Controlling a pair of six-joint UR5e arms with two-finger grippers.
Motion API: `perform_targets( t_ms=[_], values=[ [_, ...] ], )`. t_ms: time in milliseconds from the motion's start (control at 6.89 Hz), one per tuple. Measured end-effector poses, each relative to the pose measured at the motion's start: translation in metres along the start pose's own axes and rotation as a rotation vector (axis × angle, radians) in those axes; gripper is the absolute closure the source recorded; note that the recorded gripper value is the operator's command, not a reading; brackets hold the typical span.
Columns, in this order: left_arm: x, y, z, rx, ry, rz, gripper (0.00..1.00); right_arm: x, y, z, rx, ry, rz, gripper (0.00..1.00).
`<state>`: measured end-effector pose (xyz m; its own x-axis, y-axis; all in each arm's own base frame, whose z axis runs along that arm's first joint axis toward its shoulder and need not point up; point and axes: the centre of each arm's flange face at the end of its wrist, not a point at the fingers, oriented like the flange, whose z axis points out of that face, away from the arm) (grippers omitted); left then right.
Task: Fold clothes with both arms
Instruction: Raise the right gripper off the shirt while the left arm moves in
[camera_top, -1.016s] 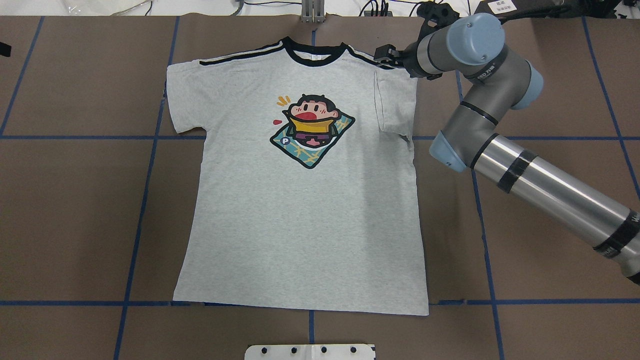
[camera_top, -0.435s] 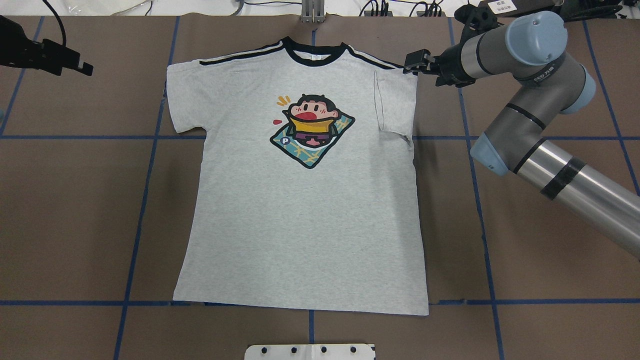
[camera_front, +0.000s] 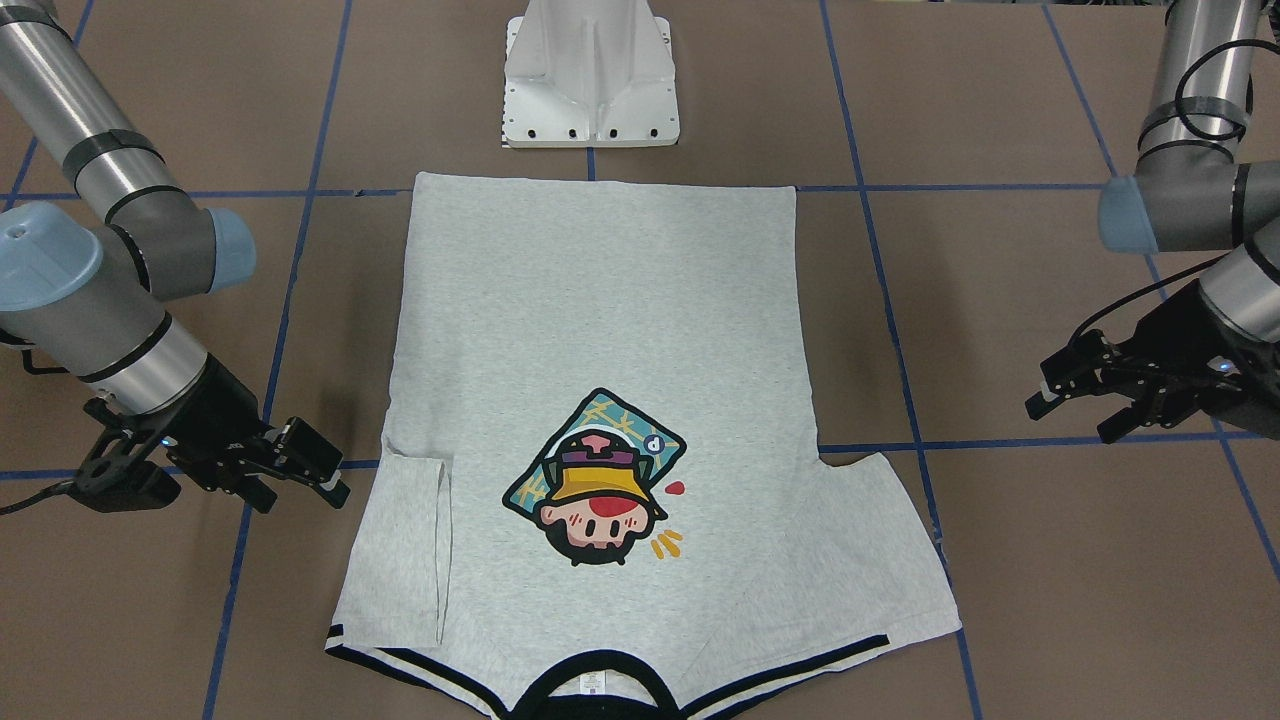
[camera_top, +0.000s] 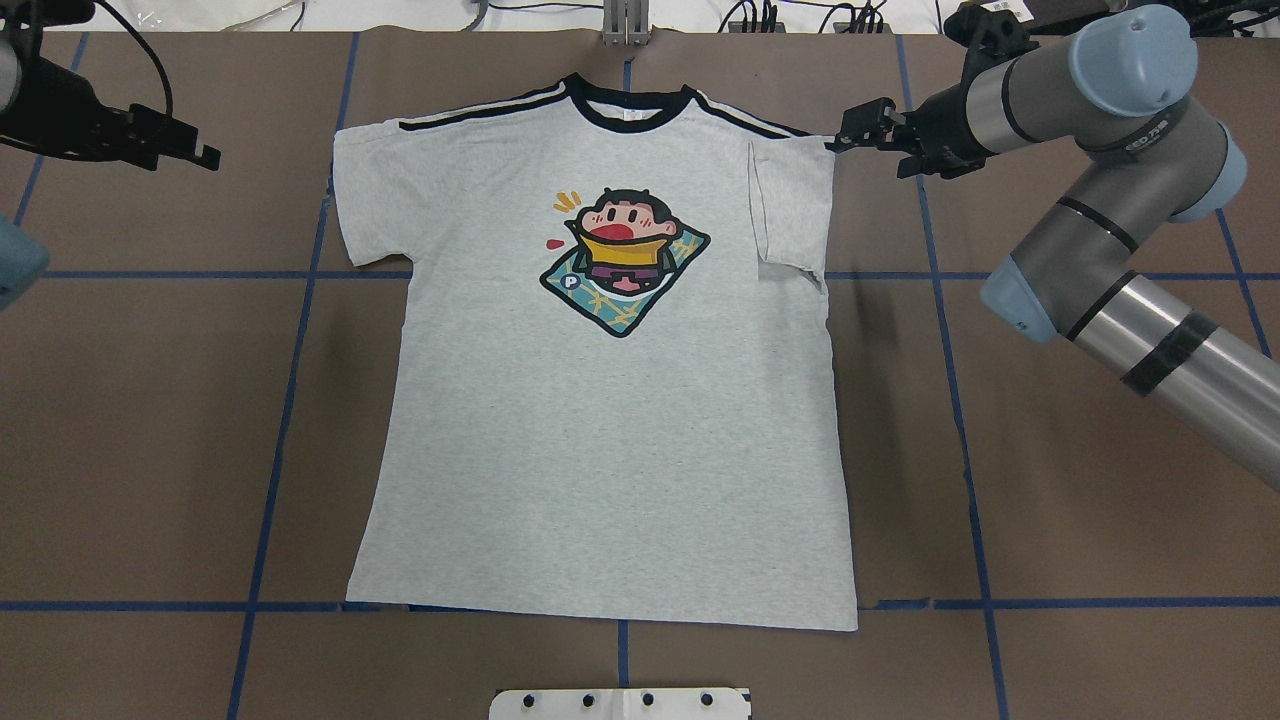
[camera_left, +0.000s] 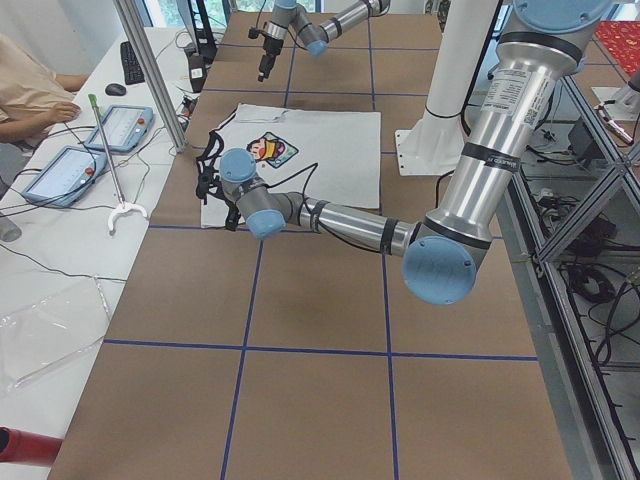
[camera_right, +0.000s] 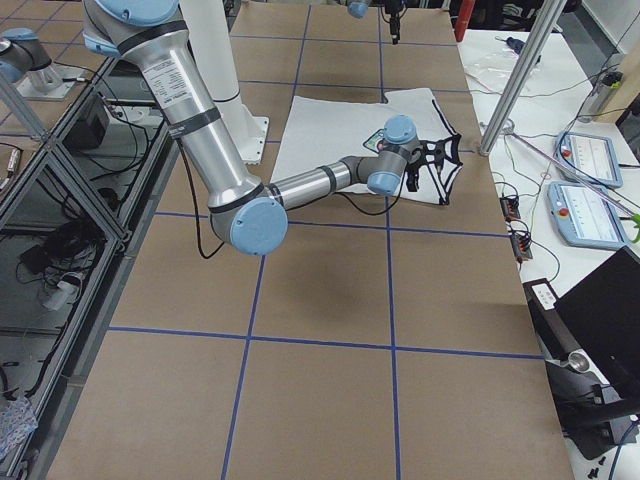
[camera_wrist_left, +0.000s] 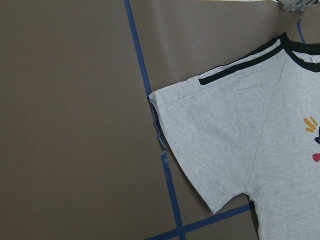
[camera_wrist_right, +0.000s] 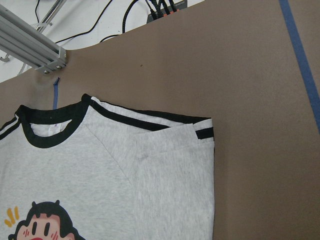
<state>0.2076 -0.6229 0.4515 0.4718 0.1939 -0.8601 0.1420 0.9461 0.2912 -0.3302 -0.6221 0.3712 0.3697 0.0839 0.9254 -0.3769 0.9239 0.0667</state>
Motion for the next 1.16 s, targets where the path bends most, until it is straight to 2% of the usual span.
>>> perform_targets(
  t_ms=[290,435,726,871,1016,1161],
  values=[
    [0.006,-0.028,0.047,0.011,-0.066,-0.048,0.0,0.012,0.004,-0.018,0.0,-0.009,0.002,0.0],
    [0.008,-0.041,0.066,0.035,-0.097,-0.072,0.0,0.016,0.008,-0.026,0.004,-0.013,0.0,0.0],
    [0.017,-0.054,0.111,0.059,-0.095,-0.086,0.01,0.024,0.013,-0.034,0.015,-0.013,-0.001,0.0],
    [0.024,-0.058,0.134,0.064,-0.086,-0.075,0.04,0.026,0.016,-0.038,0.019,-0.013,-0.001,0.0],
    [0.031,-0.064,0.151,0.077,-0.086,-0.064,0.12,0.029,0.018,-0.041,0.02,-0.013,-0.002,0.0],
    [0.036,-0.07,0.162,0.086,-0.095,-0.061,0.28,0.03,0.019,-0.042,0.021,-0.013,-0.002,0.0]
  ],
)
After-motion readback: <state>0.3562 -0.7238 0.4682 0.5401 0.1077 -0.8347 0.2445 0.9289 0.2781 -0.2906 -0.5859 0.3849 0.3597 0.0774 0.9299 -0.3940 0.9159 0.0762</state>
